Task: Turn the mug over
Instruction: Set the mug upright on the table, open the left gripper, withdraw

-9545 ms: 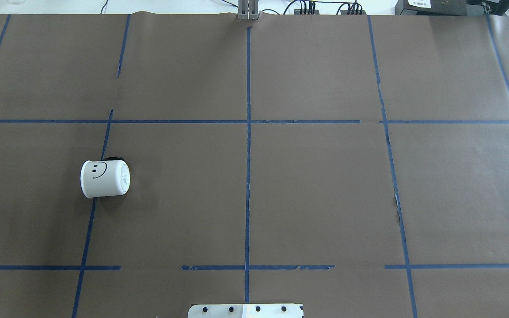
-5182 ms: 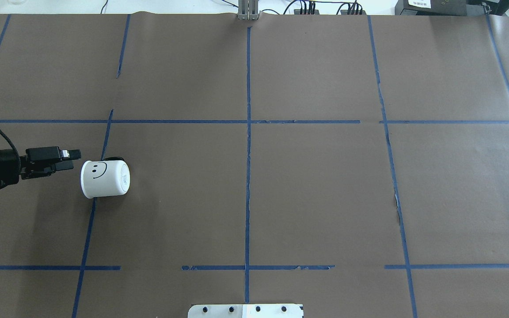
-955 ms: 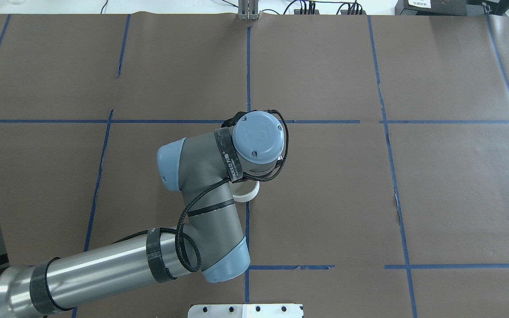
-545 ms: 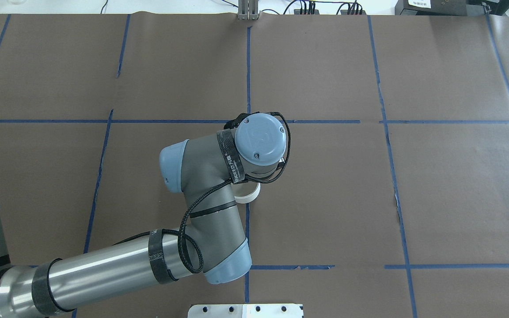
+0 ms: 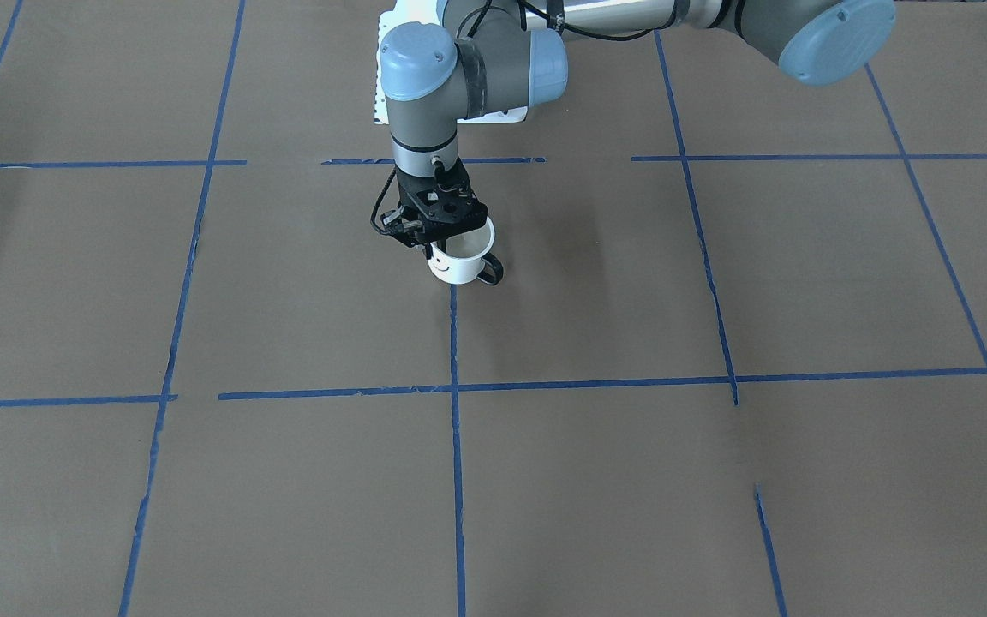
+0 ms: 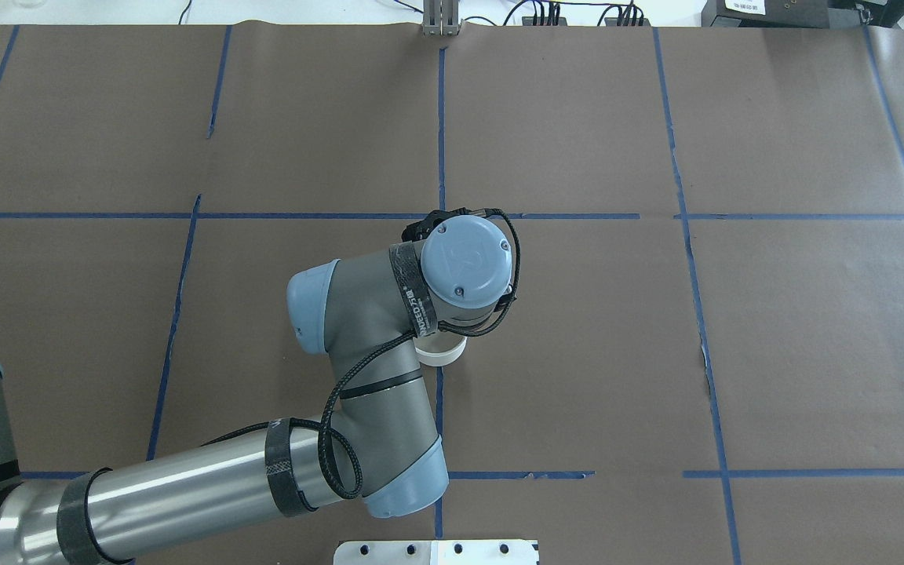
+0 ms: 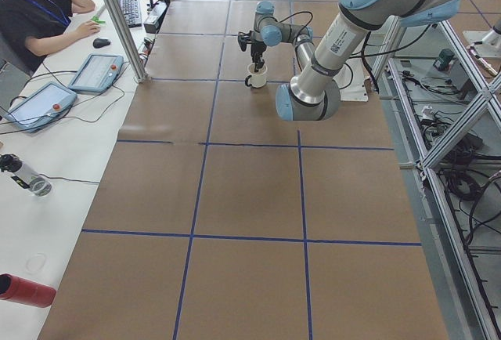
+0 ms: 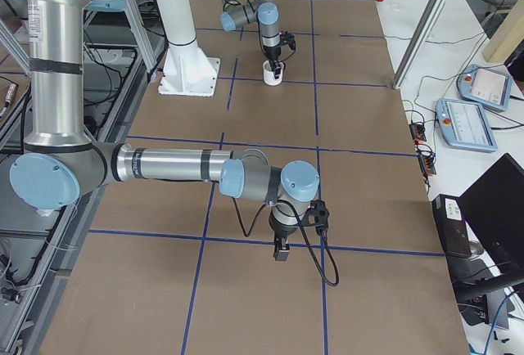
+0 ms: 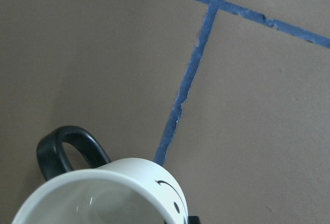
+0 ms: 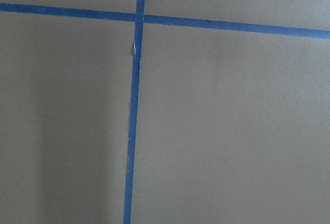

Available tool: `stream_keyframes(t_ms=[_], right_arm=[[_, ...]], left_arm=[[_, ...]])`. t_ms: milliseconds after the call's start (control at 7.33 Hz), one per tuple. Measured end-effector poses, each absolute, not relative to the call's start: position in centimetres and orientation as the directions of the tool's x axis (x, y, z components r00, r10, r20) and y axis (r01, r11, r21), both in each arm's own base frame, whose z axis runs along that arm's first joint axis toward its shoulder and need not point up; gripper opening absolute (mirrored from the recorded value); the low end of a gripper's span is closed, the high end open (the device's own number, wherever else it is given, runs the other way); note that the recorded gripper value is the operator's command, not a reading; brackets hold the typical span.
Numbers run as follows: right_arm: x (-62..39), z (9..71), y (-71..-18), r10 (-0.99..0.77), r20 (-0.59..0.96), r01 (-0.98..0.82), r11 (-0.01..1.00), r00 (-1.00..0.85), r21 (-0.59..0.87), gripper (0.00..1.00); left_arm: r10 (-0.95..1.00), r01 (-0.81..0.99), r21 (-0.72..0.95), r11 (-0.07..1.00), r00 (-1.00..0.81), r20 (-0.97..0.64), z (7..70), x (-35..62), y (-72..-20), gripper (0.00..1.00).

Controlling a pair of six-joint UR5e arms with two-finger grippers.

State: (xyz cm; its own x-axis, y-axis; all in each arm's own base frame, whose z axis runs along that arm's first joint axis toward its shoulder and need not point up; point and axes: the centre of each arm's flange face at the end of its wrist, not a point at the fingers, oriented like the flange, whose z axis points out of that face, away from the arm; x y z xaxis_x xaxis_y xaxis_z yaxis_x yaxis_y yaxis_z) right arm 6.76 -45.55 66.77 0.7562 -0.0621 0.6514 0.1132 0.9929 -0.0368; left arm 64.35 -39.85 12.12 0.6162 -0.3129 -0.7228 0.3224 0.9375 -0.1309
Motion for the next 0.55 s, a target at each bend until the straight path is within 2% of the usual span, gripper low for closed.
stream_keyframes(t_ms=[545], right_arm=[[6.8,66.8,-45.5,-0.062,0.651,0.113,0.993,0.756,-0.037,1.00]], left_arm=[[-0.182,0.286,-0.022,0.958,0.548,-0.816,8.8,53.9,-40.2,1.00]])
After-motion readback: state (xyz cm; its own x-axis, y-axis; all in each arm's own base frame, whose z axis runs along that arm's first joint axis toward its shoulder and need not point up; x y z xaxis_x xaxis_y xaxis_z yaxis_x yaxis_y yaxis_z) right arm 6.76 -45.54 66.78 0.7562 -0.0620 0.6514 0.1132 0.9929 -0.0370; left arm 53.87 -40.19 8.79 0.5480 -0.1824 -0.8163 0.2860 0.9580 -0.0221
